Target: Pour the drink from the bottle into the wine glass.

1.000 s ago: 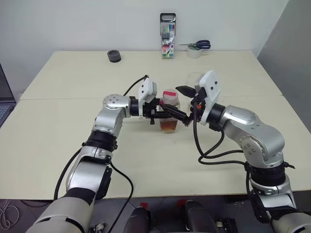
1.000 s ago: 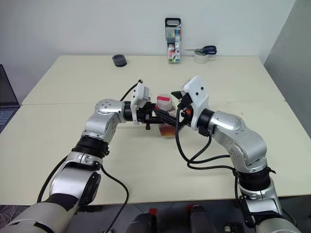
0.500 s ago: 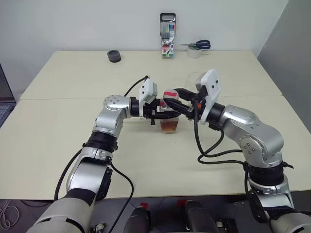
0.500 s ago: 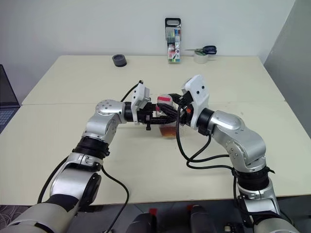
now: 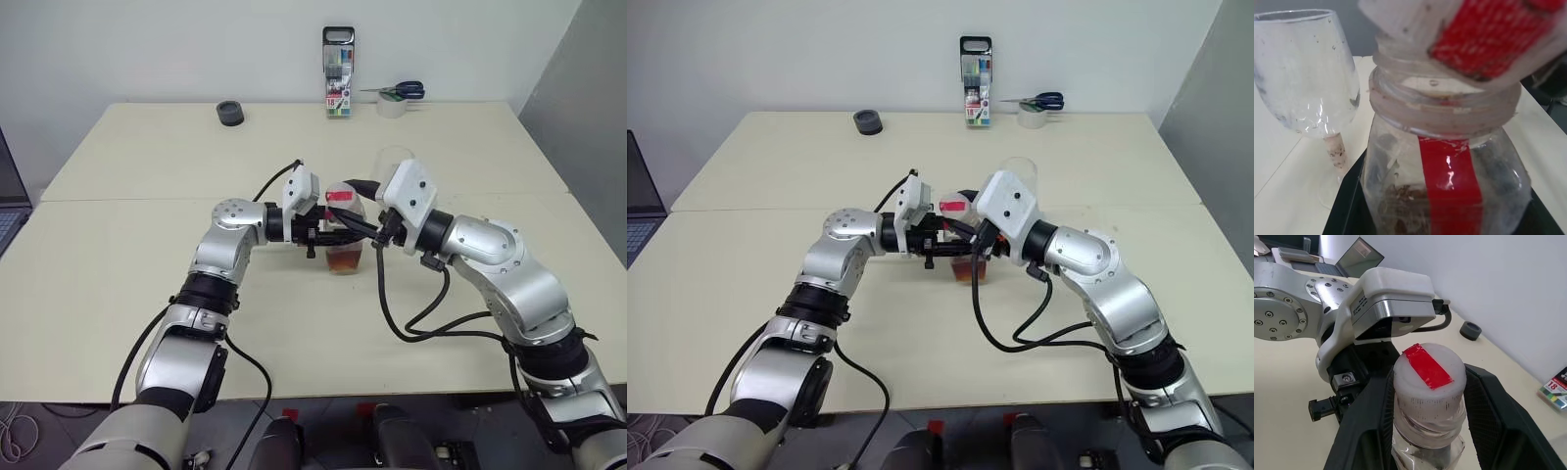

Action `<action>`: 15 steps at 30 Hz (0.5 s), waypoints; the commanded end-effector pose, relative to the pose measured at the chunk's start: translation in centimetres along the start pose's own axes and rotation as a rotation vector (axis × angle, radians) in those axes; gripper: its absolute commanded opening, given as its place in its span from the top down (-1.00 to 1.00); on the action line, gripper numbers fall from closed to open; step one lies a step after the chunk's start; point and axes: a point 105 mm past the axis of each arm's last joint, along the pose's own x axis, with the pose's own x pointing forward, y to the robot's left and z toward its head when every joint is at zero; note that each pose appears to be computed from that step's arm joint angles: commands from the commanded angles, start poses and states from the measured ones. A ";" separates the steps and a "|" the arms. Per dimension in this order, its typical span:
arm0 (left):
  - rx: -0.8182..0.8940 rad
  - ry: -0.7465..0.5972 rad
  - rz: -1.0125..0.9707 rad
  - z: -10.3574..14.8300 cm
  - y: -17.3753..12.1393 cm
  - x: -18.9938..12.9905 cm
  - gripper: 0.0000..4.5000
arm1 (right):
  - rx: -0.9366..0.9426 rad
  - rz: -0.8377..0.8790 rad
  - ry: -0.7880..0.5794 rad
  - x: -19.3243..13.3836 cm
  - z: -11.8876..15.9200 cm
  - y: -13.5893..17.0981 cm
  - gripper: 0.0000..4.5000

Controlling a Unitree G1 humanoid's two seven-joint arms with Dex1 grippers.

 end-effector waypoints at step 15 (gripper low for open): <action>0.031 -0.028 0.099 1.4 1.5 -1.6 0.25 | 0.431 -0.397 0.236 -9.6 -8.9 -1.1 0.24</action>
